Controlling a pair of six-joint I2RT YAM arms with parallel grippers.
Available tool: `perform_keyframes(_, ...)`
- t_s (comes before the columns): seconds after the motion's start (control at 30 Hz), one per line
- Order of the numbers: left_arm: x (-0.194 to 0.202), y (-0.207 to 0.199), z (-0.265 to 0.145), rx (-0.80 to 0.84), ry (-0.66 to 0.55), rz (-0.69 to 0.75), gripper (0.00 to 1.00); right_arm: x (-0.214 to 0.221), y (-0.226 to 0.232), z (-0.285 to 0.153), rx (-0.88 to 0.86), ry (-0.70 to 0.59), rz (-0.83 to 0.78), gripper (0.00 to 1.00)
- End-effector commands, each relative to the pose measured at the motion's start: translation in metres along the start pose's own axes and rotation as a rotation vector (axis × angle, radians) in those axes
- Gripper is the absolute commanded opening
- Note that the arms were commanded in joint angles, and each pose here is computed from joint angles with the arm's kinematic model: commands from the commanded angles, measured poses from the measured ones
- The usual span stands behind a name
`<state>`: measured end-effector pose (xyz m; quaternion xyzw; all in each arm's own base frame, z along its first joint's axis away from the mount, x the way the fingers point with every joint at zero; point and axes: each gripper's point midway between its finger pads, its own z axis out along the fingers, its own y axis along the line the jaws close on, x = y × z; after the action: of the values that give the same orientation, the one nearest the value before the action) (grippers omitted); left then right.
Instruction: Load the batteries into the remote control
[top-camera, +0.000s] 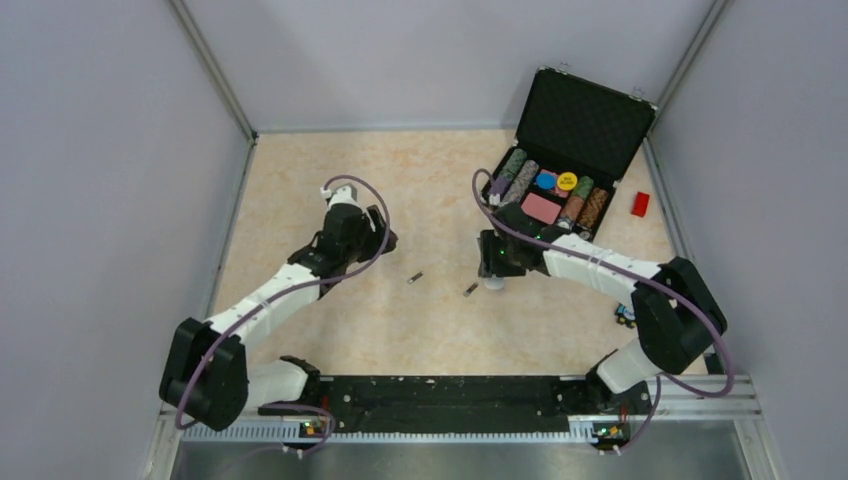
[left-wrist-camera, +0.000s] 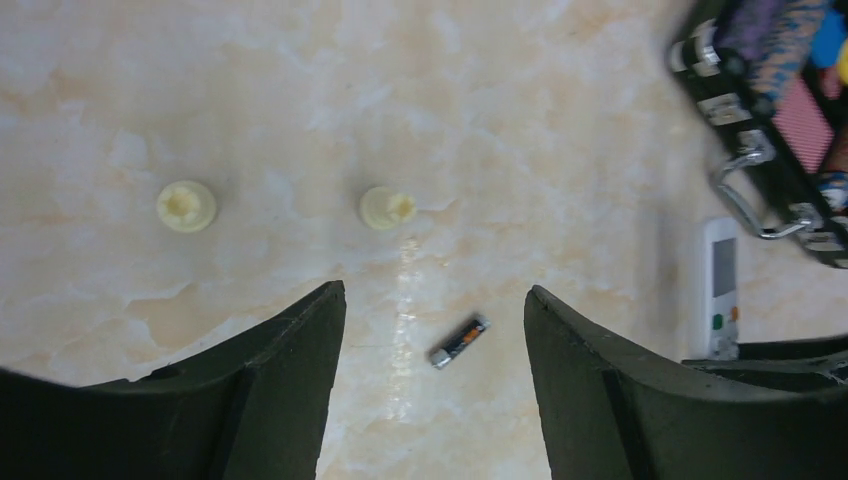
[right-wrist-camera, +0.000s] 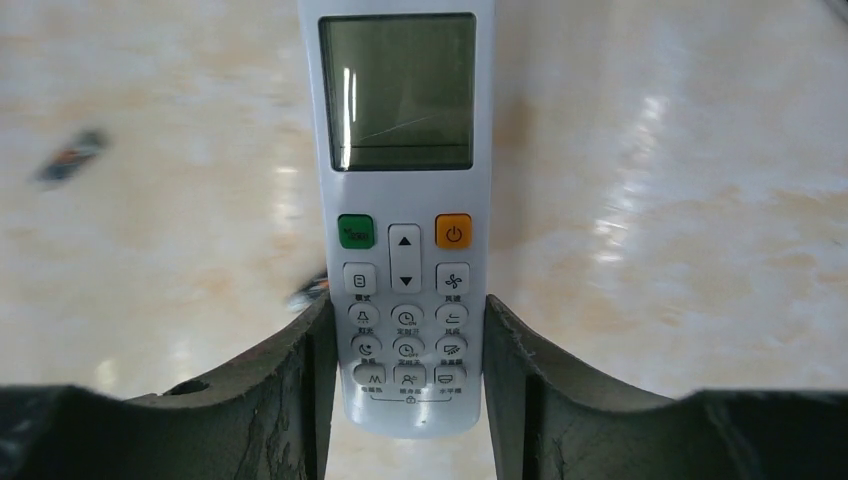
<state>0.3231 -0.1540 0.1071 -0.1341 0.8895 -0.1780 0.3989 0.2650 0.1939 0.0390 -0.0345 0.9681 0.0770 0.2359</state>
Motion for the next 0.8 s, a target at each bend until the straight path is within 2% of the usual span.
perform_keyframes(0.0,-0.049,-0.057,-0.037,0.244,-0.123,-0.001,0.72,-0.073,0.106,-0.086,-0.522,-0.182,-0.068,0.22)
perform_keyframes(0.07,-0.062,-0.077,-0.058,0.338,-0.141,0.003,0.74,-0.082,0.133,-0.112,-0.668,-0.185,-0.087,0.22)
perform_keyframes(0.23,-0.104,-0.111,-0.118,0.512,-0.280,0.009,0.78,-0.104,0.178,-0.172,-0.954,-0.206,-0.094,0.22)
perform_keyframes(0.33,-0.124,-0.138,-0.165,0.676,-0.357,0.024,0.86,-0.111,0.197,-0.207,-1.115,-0.213,-0.101,0.22)
perform_keyframes(0.53,-0.129,-0.177,-0.224,0.926,-0.335,0.054,0.92,-0.114,0.215,-0.284,-1.421,-0.264,-0.153,0.22)
perform_keyframes(0.77,-0.130,-0.195,-0.257,1.059,-0.303,0.077,0.92,-0.109,0.215,-0.335,-1.557,-0.295,-0.208,0.22)
